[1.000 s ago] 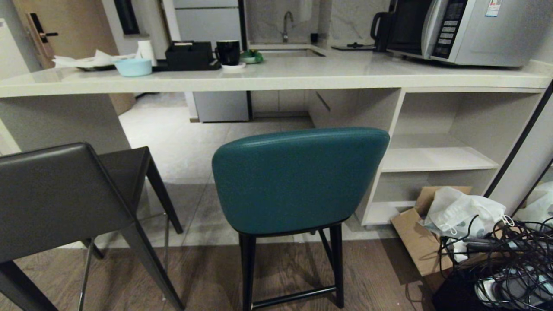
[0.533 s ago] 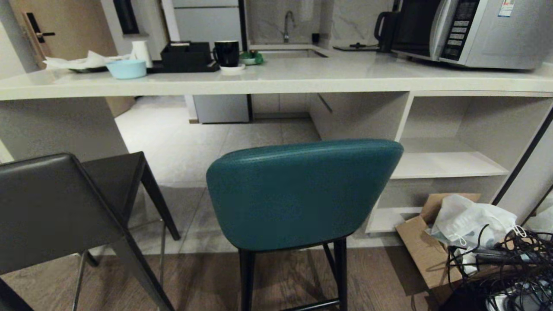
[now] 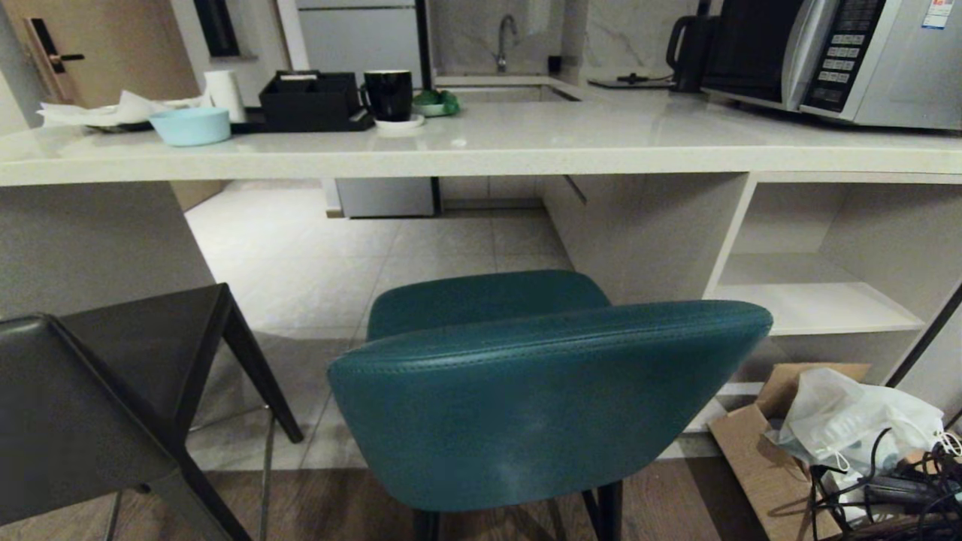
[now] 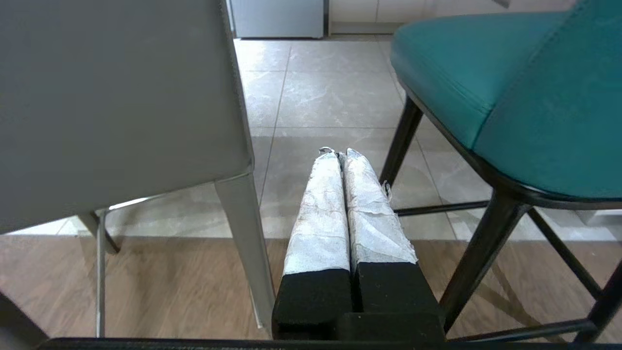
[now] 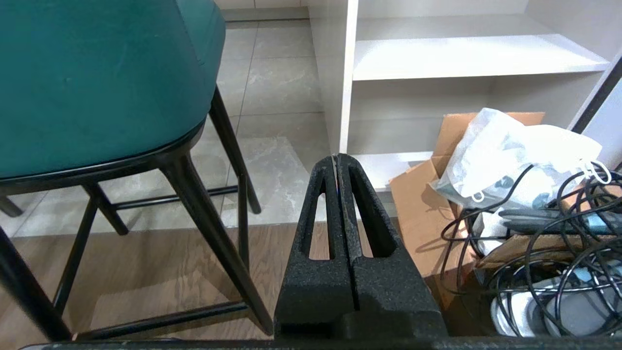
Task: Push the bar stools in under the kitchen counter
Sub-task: Push the blue chair back under the dining table
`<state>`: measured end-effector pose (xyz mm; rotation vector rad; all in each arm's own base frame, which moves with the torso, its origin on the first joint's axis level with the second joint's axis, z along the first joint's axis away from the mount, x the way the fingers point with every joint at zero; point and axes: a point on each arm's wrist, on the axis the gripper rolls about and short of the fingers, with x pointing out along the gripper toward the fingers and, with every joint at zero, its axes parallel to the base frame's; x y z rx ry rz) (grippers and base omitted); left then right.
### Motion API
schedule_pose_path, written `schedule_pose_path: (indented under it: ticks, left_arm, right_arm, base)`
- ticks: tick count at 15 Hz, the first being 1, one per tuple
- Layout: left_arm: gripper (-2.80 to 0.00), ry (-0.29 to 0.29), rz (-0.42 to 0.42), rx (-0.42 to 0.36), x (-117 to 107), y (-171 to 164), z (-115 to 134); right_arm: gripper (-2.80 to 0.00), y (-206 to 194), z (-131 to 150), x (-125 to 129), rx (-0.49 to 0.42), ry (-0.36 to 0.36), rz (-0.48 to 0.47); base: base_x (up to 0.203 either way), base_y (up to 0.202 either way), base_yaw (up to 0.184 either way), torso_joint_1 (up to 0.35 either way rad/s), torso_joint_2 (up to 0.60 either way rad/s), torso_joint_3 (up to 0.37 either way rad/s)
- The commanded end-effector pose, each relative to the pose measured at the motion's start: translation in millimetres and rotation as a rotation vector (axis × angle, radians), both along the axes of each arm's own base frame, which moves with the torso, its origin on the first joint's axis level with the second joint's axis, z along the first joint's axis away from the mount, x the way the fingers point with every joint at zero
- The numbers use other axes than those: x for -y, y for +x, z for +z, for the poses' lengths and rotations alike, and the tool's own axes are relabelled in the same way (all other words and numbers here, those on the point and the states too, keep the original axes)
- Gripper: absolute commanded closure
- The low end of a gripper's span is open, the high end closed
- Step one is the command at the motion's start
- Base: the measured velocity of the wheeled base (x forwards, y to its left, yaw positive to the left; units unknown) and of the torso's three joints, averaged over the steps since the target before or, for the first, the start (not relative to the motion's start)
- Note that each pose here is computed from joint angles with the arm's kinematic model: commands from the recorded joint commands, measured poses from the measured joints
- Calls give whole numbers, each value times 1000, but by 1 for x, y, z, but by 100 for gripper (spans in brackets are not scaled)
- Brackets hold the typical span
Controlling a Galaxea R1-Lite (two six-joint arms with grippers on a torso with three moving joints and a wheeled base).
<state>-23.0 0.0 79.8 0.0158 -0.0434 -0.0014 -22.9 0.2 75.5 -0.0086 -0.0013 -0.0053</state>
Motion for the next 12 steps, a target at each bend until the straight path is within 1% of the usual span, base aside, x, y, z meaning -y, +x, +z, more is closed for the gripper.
schedule_pose_path:
  ticks: [1,2,3,4,5,6,7,9,10,11,12]
  left_arm:
    - [0,-2,1,-18,0,1,-5]
    - [0,5,-6,-18,0,1,-5]
    - [0,32,-14,-16,0,1,-5]
    - [0,67,-17,-10,0,1,-4]
    - [0,69,-37,24,1,0,1]
    - [0,49,-62,60,1,-3,16]
    - [0,26,-86,79,2,-6,35]
    - [0,-6,-112,7,3,7,60]
    - [0,-14,-125,-12,3,18,71]
    - [0,-19,-143,-36,3,31,78]
    - [0,-26,-164,-83,4,48,82]
  right_arm:
    - [0,0,0,0,-3,-23,15]
    - [0,0,-1,0,-7,-78,23]
    - [0,0,-1,-1,-5,-140,38]
    - [0,0,0,-1,-3,-154,61]
    - [0,1,0,-1,-24,-161,66]
    - [0,4,2,-1,-58,-162,72]
    - [0,7,7,-2,-85,-149,85]
    - [0,16,42,-3,-110,-63,149]
    - [0,27,57,-4,-144,-32,170]
    - [0,42,68,-4,-180,-11,185]
    - [0,62,76,-4,-214,4,197]
  base:
    - [0,0,0,0,0,0]
    - [0,0,0,0,0,0]
    - [0,0,0,0,0,0]
    - [0,0,0,0,0,0]
    - [0,0,0,0,0,0]
    - [0,0,0,0,0,0]
    - [0,0,0,0,0,0]
    - [0,0,0,0,0,0]
    - [0,0,0,0,0,0]
    - [0,0,0,0,0,0]
    - [0,0,0,0,0,0]
